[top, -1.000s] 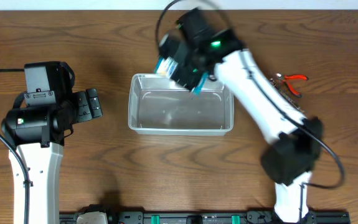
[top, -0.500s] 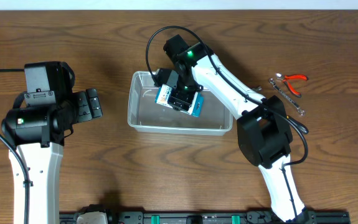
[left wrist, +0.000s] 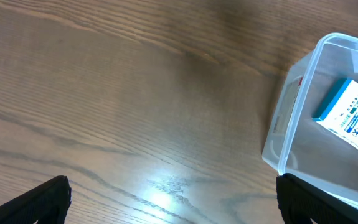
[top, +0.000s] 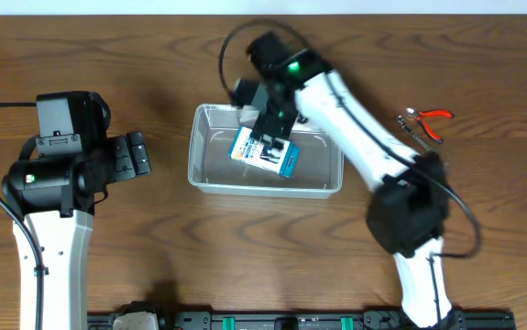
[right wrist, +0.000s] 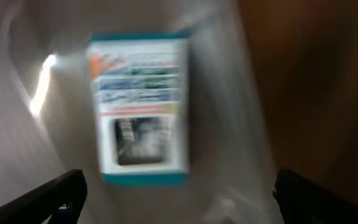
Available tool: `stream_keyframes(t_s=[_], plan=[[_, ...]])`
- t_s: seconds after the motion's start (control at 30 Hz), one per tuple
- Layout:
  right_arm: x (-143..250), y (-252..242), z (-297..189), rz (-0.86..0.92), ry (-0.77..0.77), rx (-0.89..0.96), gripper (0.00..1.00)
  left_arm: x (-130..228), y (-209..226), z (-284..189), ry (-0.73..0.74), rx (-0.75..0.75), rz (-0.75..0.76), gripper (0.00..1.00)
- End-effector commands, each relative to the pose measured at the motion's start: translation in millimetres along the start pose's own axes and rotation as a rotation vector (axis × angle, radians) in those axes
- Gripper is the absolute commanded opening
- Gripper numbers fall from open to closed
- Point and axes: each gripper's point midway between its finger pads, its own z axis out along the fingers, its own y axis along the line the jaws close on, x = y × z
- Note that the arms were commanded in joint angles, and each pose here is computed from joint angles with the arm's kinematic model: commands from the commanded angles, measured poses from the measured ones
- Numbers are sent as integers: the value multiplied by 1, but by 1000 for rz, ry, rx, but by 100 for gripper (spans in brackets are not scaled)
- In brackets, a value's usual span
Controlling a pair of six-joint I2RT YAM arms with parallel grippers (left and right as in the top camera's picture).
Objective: Pack container
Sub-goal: 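Carry the box left and drop it into the clear container, then move the right gripper back over the claw hammer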
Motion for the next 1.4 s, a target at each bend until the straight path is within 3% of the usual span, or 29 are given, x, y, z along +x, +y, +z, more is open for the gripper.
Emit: stream_keyframes(t_s=[0.0,0.1,0.27,0.5,1.03,1.37], plan=[[4,-68,-112,233,-173,246,99,0,0,-3,-4,8,-6,98],[50,-108,-152,443,-188,323,99,1,0,-3,-1,7,-6,98],[154,-161,-170,798,-96,377,99,3,0,-3,8,6,-5,98],[249,-135,-141,762,203,156,99,6,1,-3,19,5,-4,98],[266,-63,-34,809,368,-55,99,6,1,-3,18,5,-4,98],[265,-80,-1,470,304,-4,99,6,1,-3,18,5,-4,98]])
